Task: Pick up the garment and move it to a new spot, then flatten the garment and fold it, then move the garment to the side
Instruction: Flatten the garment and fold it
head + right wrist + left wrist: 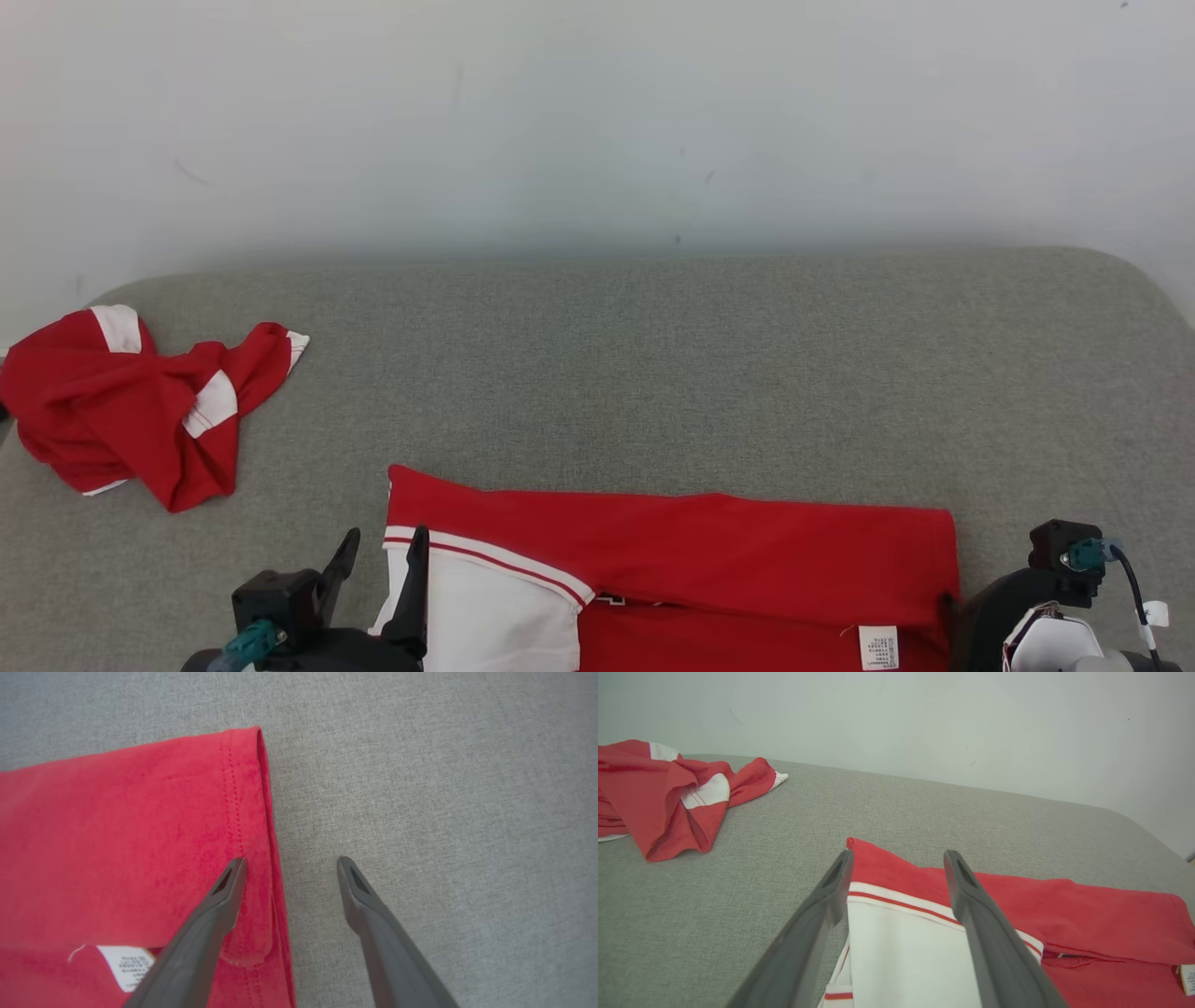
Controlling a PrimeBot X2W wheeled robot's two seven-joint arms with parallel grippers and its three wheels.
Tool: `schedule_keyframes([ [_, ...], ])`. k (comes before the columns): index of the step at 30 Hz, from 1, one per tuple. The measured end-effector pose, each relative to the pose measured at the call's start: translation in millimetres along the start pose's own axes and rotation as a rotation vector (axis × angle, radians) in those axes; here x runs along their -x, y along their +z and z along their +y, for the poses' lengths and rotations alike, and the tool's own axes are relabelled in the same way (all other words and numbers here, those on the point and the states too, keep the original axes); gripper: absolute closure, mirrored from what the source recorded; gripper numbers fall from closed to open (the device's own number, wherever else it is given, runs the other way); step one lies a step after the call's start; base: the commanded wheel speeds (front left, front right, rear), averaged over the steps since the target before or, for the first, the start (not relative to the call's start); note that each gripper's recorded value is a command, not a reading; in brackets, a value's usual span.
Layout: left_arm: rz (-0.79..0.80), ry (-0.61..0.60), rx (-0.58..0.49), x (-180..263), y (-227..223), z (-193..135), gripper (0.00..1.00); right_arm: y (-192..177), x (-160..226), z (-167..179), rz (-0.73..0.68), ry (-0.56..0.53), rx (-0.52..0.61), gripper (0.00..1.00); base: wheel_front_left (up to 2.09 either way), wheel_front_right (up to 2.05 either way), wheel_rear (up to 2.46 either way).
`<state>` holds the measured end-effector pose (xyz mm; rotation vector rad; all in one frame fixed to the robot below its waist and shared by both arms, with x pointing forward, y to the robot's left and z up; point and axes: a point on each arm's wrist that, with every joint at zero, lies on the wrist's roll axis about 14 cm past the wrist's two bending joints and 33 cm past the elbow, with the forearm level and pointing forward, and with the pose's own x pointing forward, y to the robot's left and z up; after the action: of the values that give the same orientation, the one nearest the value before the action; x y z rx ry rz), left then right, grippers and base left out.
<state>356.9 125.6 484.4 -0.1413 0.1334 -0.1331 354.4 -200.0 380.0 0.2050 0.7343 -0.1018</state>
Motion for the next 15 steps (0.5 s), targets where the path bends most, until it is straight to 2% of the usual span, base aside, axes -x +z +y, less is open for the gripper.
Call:
schedule_keyframes([
  [3, -0.005, 0.002, -0.001, -2, 2, 1, 0.00, -6, -3, 2, 0.024, 0.002, 0.002, 0.13, 0.00, 0.00, 0.00],
  [7, 0.000, 0.013, -0.001, -1, 0, 4, 0.00, -16, -5, 13, 0.063, 0.020, 0.006, 0.17, 0.00, 0.00, 0.00],
  [9, 0.001, 0.014, 0.000, 0, 0, 5, 0.00, -14, -6, 14, 0.063, 0.021, 0.007, 0.27, 0.00, 0.00, 0.00],
  [10, 0.002, 0.015, 0.000, 0, 0, 5, 0.00, -12, -7, 15, 0.062, 0.021, 0.008, 0.28, 0.00, 0.00, 0.00],
  [11, 0.002, 0.016, 0.001, 0, 0, 5, 0.00, -12, -8, 15, 0.063, 0.020, 0.006, 0.35, 0.00, 0.00, 0.00],
  [12, 0.003, 0.017, 0.001, 0, -1, 6, 0.00, -13, -8, 14, 0.068, 0.018, 0.005, 0.45, 0.00, 0.00, 0.00],
  [14, 0.004, 0.019, 0.001, 0, -1, 6, 0.00, -15, -8, 15, 0.073, 0.018, 0.000, 0.54, 0.00, 0.00, 0.00],
  [15, 0.004, 0.019, 0.001, 0, -1, 6, 0.00, -15, -8, 15, 0.073, 0.018, 0.000, 0.63, 0.00, 0.00, 0.00],
])
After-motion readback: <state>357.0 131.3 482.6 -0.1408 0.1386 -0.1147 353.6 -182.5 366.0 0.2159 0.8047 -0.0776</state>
